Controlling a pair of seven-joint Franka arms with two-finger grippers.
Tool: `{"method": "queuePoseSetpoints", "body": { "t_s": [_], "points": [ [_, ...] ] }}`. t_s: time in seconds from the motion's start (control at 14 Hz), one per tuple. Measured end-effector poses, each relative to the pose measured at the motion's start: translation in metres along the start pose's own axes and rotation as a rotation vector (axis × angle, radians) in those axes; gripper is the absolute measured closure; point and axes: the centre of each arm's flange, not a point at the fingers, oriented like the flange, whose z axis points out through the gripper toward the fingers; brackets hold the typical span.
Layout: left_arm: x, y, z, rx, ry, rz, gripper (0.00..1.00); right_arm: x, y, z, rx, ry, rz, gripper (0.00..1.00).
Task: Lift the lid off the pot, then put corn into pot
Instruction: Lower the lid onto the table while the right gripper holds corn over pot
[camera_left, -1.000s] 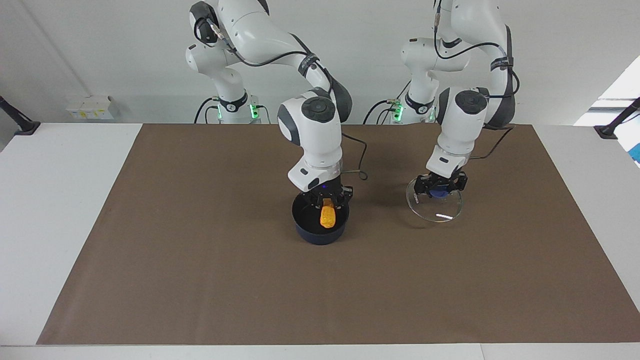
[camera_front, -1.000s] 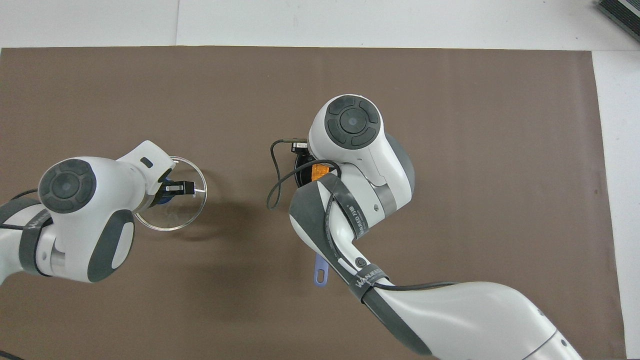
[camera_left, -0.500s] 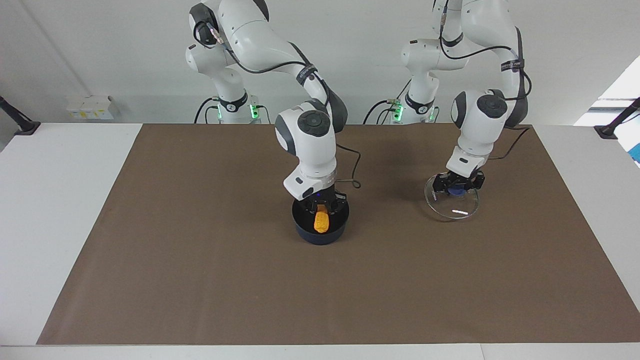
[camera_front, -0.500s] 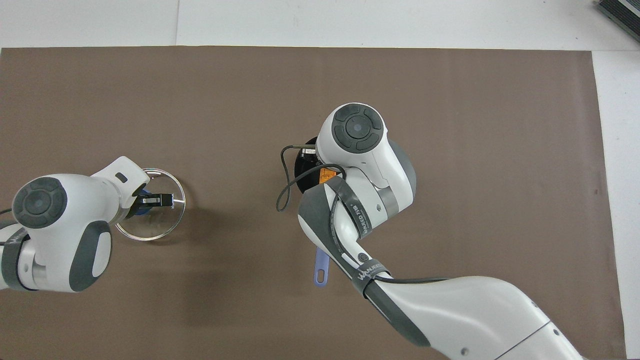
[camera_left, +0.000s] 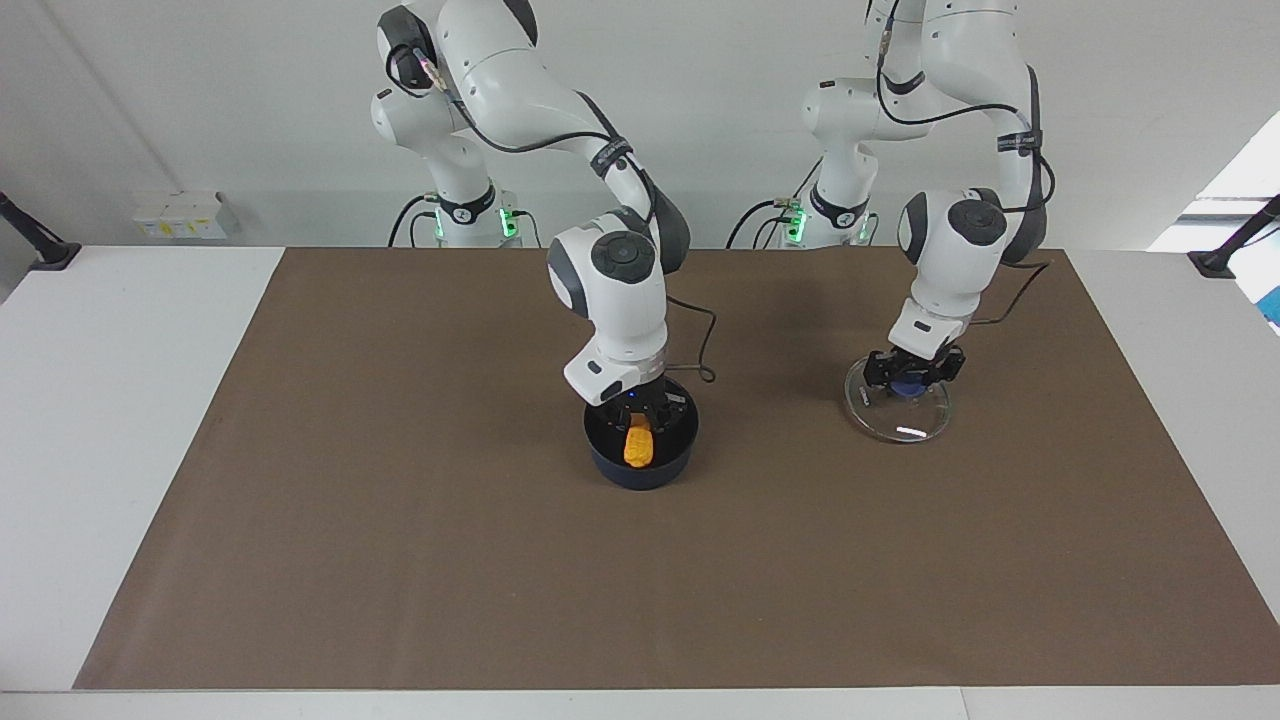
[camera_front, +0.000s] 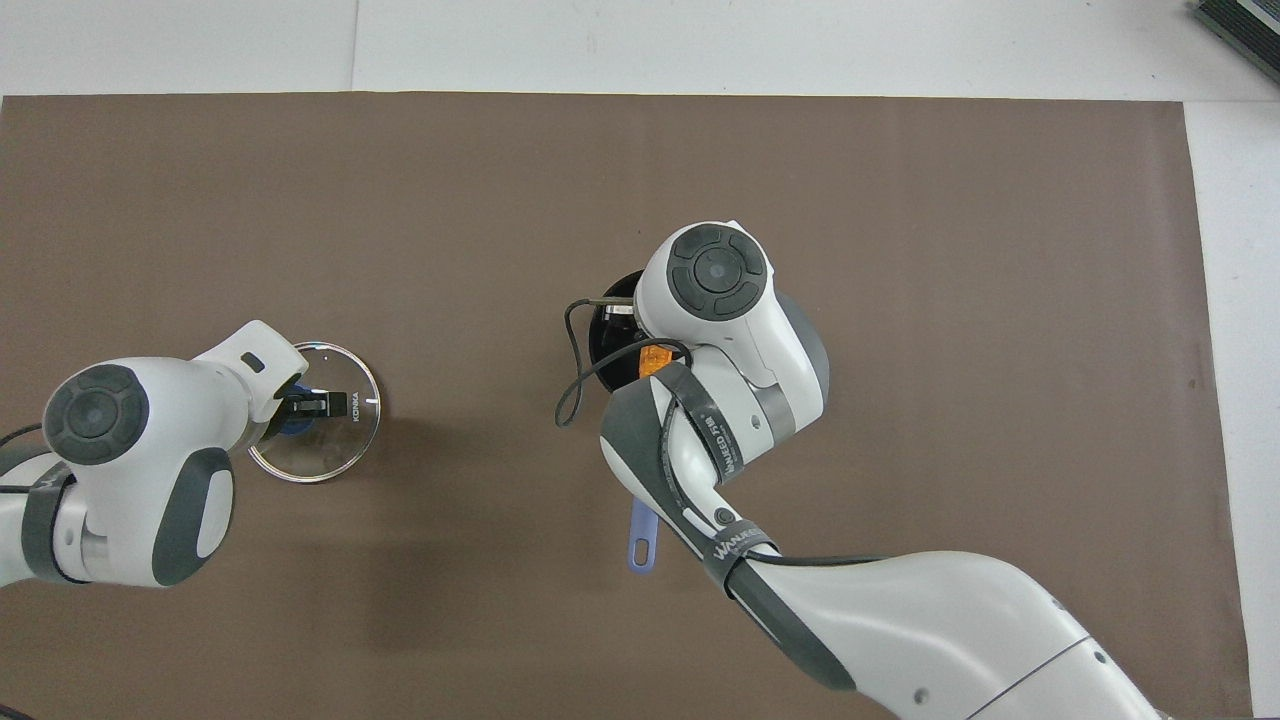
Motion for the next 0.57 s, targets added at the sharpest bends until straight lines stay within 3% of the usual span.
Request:
{"method": "queuePoseSetpoints", "body": {
  "t_s": [0.21,0.36,0.5,0.57],
  "points": [
    [0.004,0.001,-0.004,0.0,0.005,0.003,0.0,0.0,0.0,0.001,0.0,-0.001,0.0,0.26],
    [0.014,0.003,-0.014,0.006,-0.015,0.006,0.0,0.0,0.0,0.0,0.002,0.005,-0.001,0.23],
    [0.033,0.006,-0.032,0.016,-0.054,0.018,0.0,0.004,-0.001,-0.01,0.014,0.025,0.0,0.03],
    [0.044,0.01,-0.043,0.02,-0.074,0.024,0.0,0.009,0.001,-0.023,0.024,0.044,0.006,0.0]
  ]
}}
